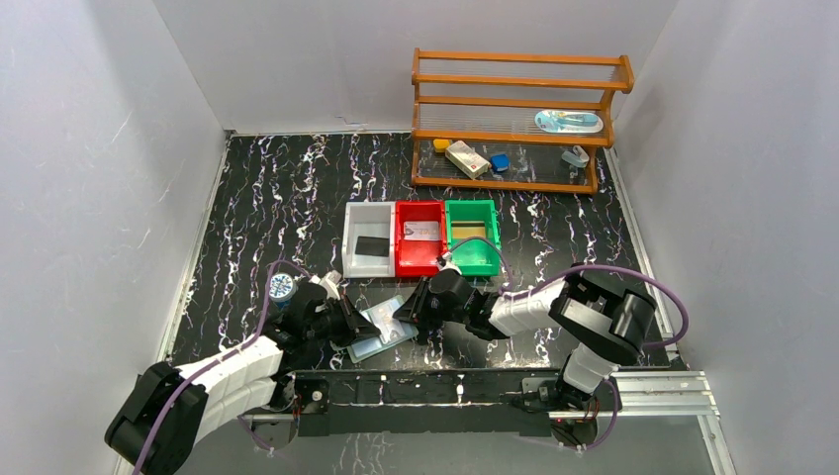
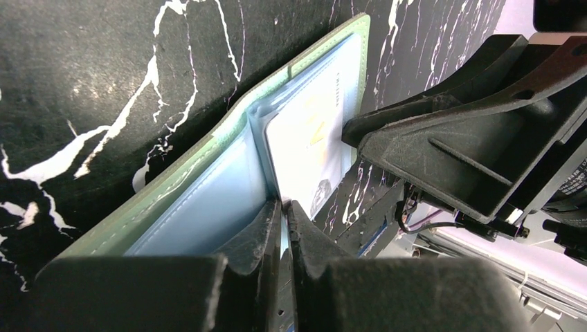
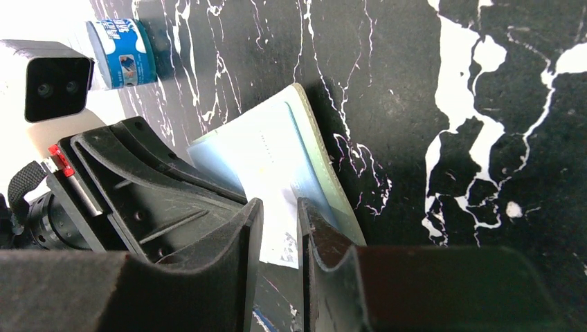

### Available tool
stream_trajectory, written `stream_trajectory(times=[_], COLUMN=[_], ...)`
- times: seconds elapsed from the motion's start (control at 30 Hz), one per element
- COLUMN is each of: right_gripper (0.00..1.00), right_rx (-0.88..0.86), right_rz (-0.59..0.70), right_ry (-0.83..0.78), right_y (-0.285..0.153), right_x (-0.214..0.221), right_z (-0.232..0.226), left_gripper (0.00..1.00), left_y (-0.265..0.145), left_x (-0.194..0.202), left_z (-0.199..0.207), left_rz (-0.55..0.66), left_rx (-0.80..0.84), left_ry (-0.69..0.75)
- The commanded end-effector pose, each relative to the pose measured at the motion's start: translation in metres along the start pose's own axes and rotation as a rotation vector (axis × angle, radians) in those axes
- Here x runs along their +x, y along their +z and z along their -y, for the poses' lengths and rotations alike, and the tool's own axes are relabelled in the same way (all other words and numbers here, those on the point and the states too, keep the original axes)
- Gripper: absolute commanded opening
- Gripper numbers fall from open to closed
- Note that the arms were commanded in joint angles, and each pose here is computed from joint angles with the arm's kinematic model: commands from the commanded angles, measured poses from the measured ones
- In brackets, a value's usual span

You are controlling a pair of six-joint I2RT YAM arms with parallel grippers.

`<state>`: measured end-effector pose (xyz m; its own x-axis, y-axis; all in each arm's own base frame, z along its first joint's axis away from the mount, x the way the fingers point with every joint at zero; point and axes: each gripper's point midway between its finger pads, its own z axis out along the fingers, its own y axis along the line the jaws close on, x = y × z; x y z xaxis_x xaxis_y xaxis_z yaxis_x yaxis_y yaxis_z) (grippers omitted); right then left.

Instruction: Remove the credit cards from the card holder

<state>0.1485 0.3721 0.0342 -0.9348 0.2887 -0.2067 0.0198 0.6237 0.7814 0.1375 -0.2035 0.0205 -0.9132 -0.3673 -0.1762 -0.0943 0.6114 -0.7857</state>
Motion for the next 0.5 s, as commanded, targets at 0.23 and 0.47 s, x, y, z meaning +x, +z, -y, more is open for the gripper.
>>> stream_trajectory(times=[0.23, 0.47], right_gripper=[0.31, 0.3], right_rx=[0.135, 0.124], right_rz=[-0.156, -0.158], right_ry=[0.015, 0.018], right_y=[-0.0038, -0.0053], right_x=[0.0442, 0.0443], right_z=[0.0562, 0.0537], left_gripper=[0.16, 0.15], left_y=[-0.0012, -0.001], left_x=[-0.0245, -0.0268], left_z=[0.0473, 0.0476], left_rz=[0.086, 0.092], left_rx=[0.169, 0.156], left_ry=[0.067, 0.063])
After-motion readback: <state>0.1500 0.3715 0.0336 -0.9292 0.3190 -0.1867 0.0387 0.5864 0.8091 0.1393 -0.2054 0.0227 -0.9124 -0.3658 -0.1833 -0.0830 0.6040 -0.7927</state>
